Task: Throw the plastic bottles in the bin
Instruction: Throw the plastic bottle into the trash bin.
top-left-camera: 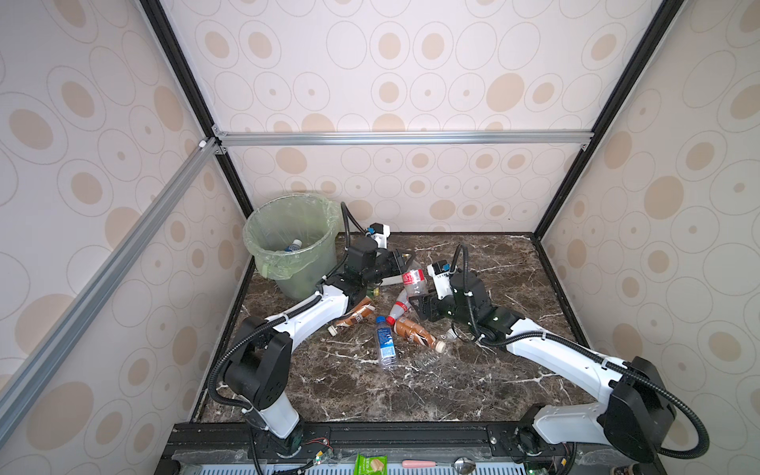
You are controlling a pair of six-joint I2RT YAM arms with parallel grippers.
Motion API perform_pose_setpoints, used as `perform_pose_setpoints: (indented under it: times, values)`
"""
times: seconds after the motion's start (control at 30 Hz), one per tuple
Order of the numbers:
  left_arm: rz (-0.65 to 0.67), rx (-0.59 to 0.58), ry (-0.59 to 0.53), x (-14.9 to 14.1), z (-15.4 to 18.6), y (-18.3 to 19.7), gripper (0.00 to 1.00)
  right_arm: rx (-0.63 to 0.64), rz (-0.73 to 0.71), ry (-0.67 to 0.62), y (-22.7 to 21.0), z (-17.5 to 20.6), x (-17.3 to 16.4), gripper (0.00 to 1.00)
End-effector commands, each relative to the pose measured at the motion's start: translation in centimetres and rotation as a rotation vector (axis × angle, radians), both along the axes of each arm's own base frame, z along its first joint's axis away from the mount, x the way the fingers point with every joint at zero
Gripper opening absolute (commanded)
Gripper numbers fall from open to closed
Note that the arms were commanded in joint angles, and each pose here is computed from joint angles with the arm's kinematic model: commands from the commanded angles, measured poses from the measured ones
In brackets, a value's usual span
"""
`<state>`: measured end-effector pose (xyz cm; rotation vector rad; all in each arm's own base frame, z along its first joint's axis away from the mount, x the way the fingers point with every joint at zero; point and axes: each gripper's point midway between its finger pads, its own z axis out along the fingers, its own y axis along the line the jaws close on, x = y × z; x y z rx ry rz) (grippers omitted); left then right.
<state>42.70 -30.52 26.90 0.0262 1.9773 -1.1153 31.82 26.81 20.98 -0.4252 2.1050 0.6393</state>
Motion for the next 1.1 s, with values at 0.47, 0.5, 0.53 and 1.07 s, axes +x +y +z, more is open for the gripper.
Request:
perform_pose_setpoints:
  times: [0.47, 0.5, 0.53, 1.07]
  values:
    - [0.279, 0.205, -0.211, 4.0, 13.3, 9.5, 0.26, 0.071, 0.048, -0.185, 2.1, 11.3, 1.7, 1.0]
    - [0.304, 0.227, -0.226, 4.0, 14.2, 10.3, 0.26, 0.081, 0.058, -0.188, 2.6, 11.8, 2.0, 1.0]
    - [0.328, 0.243, -0.242, 3.9, 15.0, 11.1, 0.26, 0.091, 0.068, -0.193, 3.0, 12.3, 2.1, 1.0]
    - [0.859, 0.476, -0.565, -3.8, 31.2, 26.3, 0.31, 0.161, 0.158, -0.23, 6.5, 16.1, 3.1, 1.0]
